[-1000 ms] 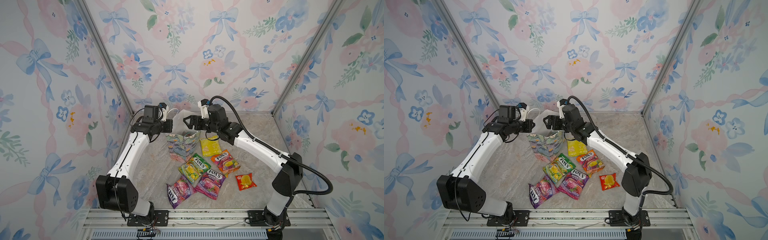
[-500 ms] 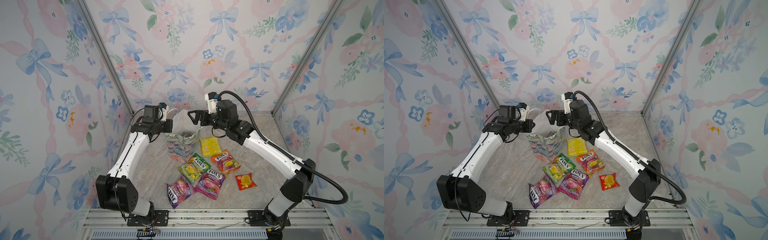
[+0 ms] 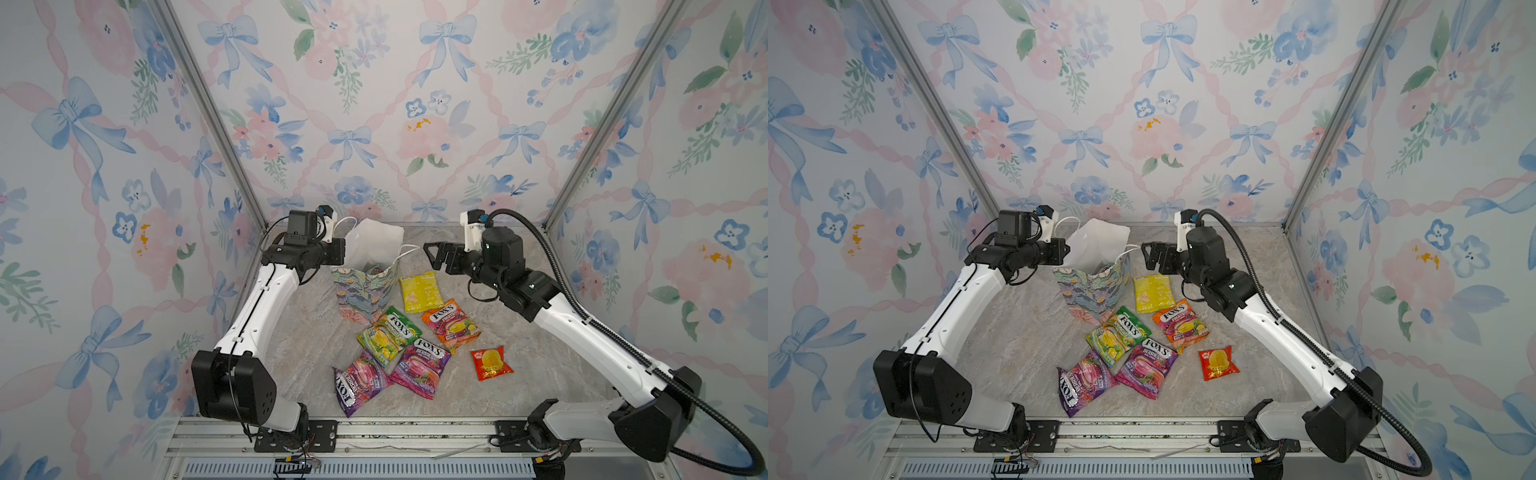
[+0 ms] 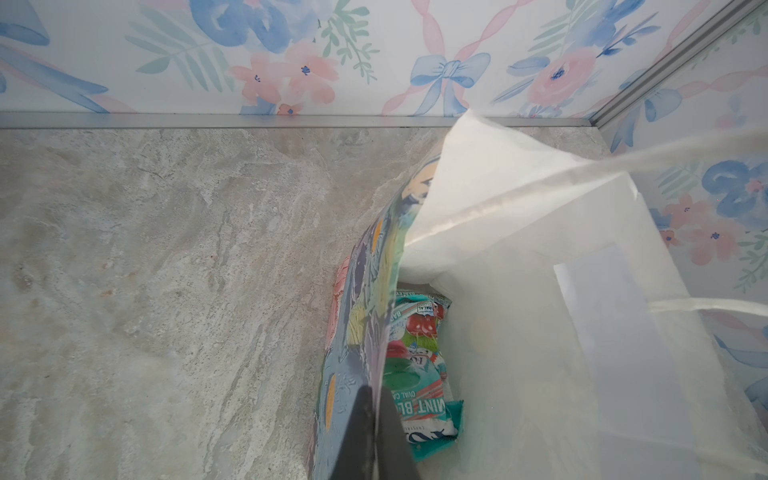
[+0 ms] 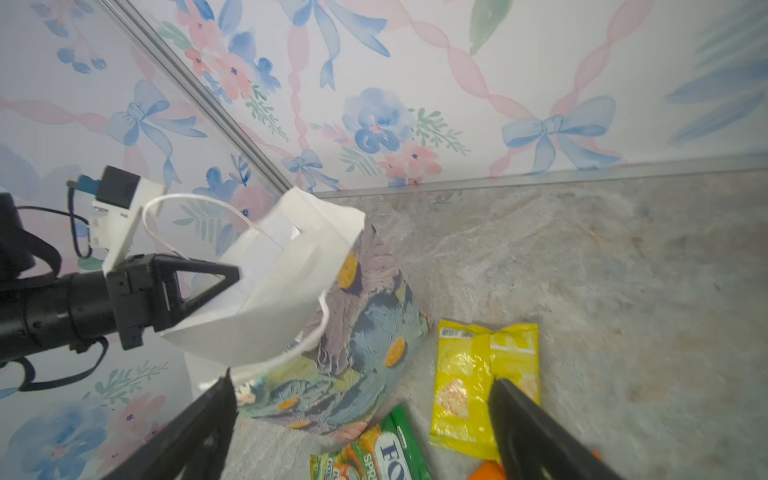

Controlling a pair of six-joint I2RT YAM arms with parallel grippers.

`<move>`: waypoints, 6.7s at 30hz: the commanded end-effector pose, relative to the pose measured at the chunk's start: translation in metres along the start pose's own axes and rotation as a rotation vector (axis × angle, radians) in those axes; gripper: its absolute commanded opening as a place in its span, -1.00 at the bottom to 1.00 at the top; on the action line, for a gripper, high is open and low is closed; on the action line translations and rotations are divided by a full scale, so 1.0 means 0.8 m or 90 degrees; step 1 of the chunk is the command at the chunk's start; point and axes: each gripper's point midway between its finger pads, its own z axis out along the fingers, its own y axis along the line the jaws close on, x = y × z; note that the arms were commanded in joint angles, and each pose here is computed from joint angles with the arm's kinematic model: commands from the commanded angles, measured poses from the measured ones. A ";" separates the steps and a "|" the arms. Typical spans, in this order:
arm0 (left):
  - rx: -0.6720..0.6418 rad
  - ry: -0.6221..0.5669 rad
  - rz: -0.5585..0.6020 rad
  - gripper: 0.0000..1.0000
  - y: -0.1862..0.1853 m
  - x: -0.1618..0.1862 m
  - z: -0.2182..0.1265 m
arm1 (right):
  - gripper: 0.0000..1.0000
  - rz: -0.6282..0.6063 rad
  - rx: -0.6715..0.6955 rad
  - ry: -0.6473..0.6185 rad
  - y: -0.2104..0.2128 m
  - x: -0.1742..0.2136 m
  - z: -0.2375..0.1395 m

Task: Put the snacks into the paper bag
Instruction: 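Move the right gripper back down to the purple Fox's berries packet, then close the right gripper on the purple berries packet's top edge and lift, then carry the purple berries packet with the right gripper over the bag opening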

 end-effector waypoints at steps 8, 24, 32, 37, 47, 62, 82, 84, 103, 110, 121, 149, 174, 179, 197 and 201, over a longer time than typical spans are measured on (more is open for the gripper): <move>-0.025 0.004 0.005 -1.00 0.011 0.006 -0.002 | 0.93 0.150 0.136 0.166 -0.094 0.177 -0.041; -0.023 0.021 -0.002 -1.00 0.014 0.013 0.010 | 0.99 0.249 0.146 0.386 -0.103 0.353 -0.082; -0.017 0.020 -0.003 -1.00 0.012 0.013 0.009 | 0.86 0.270 0.118 0.402 -0.095 0.368 -0.067; -0.016 0.020 -0.003 -1.00 0.012 0.013 0.008 | 0.65 0.278 0.115 0.422 -0.094 0.382 -0.053; -0.009 0.020 -0.003 -1.00 0.008 0.013 0.008 | 0.40 0.297 0.101 0.448 -0.091 0.397 -0.035; -0.012 0.014 0.000 -1.00 0.008 0.010 0.004 | 0.17 0.324 0.054 0.422 -0.075 0.381 -0.001; -0.012 0.016 0.001 -1.00 0.009 0.011 0.005 | -0.97 0.312 0.026 0.379 -0.065 0.350 0.003; -0.012 0.017 0.002 -1.00 0.009 0.011 0.006 | -1.00 0.301 0.031 0.370 -0.065 0.342 0.000; -0.008 0.016 0.000 -1.00 0.007 0.011 0.005 | -1.00 0.204 0.006 0.288 -0.026 0.234 -0.044; -0.007 0.017 -0.001 -1.00 0.007 0.011 0.006 | -1.00 0.151 0.011 0.246 -0.026 0.189 -0.048; -0.006 0.016 0.002 -1.00 0.005 0.011 0.005 | -1.00 0.104 0.002 0.158 -0.031 0.095 -0.029; 0.002 0.012 0.010 -1.00 0.001 0.011 0.000 | -1.00 -0.041 -0.036 0.003 0.002 -0.127 -0.006; 0.005 0.016 0.008 -1.00 0.001 0.014 0.002 | -1.00 -0.111 -0.183 -0.011 0.134 -0.193 0.073; 0.005 0.018 0.007 -1.00 0.001 0.014 0.003 | -1.00 -0.126 -0.216 0.022 0.167 -0.164 0.082; 0.005 0.018 0.007 -1.00 0.001 0.014 0.003 | -1.00 -0.133 -0.261 0.113 0.203 -0.079 0.084; 0.005 0.016 0.007 -1.00 0.001 0.013 0.002 | -1.00 -0.128 -0.270 0.124 0.209 -0.067 0.088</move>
